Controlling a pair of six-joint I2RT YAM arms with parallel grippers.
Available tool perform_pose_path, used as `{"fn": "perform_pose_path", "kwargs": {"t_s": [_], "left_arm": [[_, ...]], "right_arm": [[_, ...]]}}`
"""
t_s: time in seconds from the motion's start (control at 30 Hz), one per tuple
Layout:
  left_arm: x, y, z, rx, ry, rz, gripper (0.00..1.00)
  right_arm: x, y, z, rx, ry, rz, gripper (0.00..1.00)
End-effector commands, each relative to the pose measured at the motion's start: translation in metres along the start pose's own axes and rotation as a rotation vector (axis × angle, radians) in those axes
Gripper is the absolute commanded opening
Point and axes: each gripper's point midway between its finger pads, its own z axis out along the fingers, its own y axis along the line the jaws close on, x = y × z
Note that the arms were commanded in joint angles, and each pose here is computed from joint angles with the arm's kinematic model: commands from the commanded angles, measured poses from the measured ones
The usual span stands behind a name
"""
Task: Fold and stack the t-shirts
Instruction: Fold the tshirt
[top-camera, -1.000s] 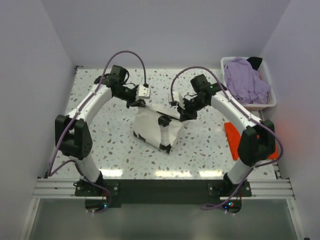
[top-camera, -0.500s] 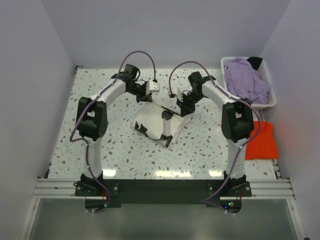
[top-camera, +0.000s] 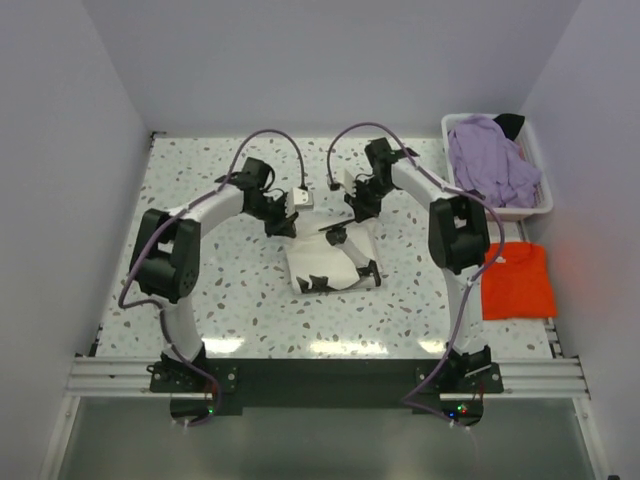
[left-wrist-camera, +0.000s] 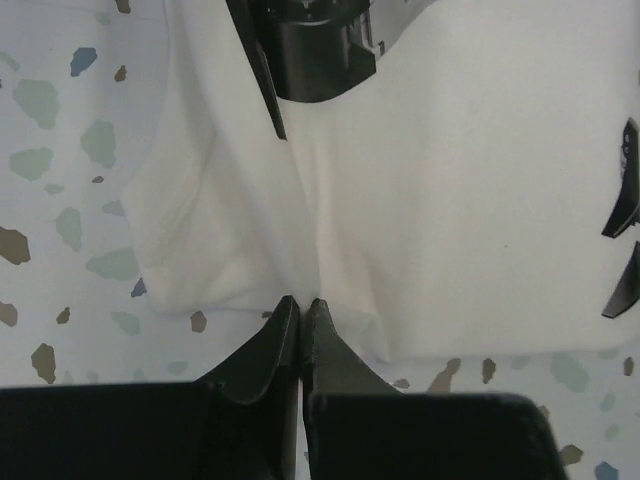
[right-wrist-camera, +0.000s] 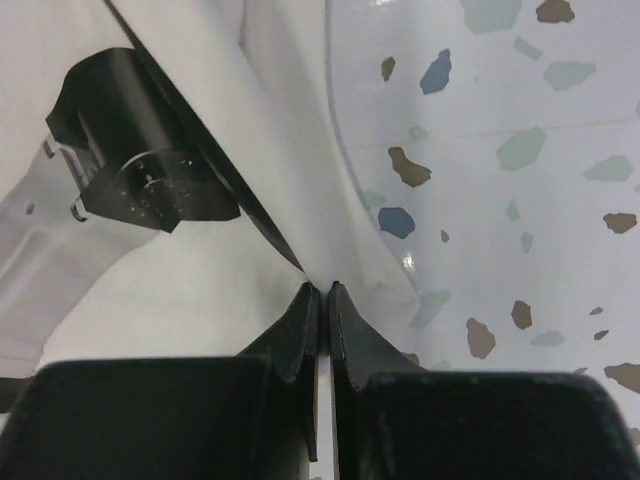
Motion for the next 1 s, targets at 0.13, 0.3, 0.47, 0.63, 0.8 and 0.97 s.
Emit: {"fn": "perform_pose_path", "kwargs": {"t_s": [0.13,0.3,0.47,0.63,0.8,0.97], "left_arm": [[-0.070,-0.004,-0.052,-0.098,-0.156,0.021,0.00],[-0.074,0.027,-0.035,-0.101,-0.158,-0.016,0.00],[-0.052,0.061,0.001,-0.105,-0.122,-0.107,0.04],[-0.048,0.086,0.022,-0.132,-0.126,-0.195,0.11],[-0.045,0.094,0.023,-0.164,-0.127,-0.290,0.28],[-0.065,0.104,-0.030,-0.197,-0.300,-0.391,0.55]], "right_arm": [[-0.013,0.018,-0.044,0.042,-0.046,-0.029,0.00],[-0.003,0.010,-0.046,0.087,-0.030,-0.062,0.00],[0.001,-0.001,-0.036,0.063,-0.012,-0.065,0.00],[0.019,-0.006,-0.017,0.039,0.042,-0.046,0.06],[0.024,-0.017,-0.015,0.091,0.064,-0.030,0.46],[0.005,-0.027,-0.040,0.163,-0.007,0.071,0.61]]}}
